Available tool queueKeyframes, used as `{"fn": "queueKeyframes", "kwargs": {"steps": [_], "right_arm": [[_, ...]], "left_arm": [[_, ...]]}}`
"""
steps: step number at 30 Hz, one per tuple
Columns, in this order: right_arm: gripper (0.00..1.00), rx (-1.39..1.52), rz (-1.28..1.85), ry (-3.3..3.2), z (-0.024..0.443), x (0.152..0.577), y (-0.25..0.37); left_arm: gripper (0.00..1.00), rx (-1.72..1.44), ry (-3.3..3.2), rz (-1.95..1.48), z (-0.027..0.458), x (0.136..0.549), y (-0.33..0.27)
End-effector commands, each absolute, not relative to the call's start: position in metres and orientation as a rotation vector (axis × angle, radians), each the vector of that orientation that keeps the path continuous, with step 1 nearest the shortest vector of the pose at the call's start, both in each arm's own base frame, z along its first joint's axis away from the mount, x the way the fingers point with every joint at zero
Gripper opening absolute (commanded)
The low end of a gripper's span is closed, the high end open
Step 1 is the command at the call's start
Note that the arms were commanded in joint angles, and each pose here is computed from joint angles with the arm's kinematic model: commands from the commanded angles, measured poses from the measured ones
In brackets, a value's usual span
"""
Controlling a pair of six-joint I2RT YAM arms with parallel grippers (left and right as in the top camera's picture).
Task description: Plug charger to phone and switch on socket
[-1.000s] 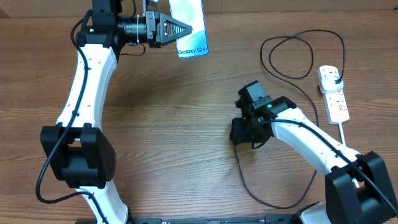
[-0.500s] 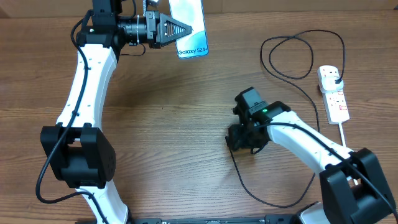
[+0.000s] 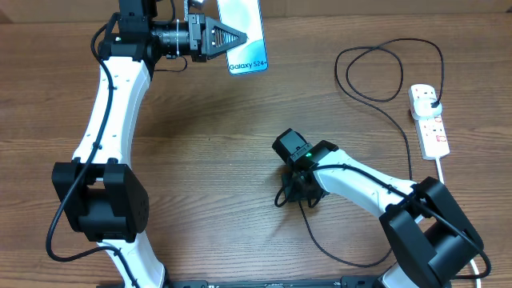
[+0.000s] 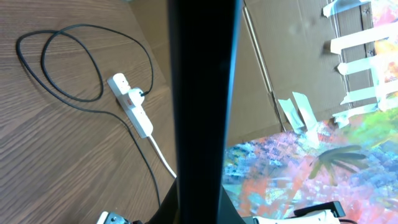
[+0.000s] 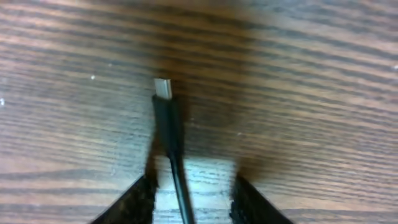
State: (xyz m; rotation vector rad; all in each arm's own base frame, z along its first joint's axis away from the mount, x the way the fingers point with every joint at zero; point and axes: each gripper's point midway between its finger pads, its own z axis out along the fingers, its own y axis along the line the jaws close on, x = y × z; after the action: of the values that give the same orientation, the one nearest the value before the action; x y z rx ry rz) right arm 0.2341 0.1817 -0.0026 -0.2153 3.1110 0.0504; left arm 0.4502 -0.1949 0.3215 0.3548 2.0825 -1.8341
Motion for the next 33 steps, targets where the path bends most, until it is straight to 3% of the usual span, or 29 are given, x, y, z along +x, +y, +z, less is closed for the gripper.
{"fn": "queueKeyframes", "kwargs": {"steps": [1,20,26,33], "right_arm": [[0.32,-0.207,0.006,3.112,-0.013,0.239,0.182],[0.22,-0.215,0.000,3.052,-0.009,0.254,0.186],[0.12,-0.215,0.008,3.056,-0.009,0.253,0.187],[0.08,-0.214,0.018,3.046,-0.009,0.256,0.189]], "left_arm": [[0.04,0.395,2.045,-1.798,0.333,0.450,-0.191],[0.04,0.389,2.049,-1.791,0.332,0.451,-0.191],[0.04,0.377,2.060,-1.798,0.331,0.450,-0.191],[0.04,0.373,2.063,-1.801,0.330,0.450,-0.191]]}}
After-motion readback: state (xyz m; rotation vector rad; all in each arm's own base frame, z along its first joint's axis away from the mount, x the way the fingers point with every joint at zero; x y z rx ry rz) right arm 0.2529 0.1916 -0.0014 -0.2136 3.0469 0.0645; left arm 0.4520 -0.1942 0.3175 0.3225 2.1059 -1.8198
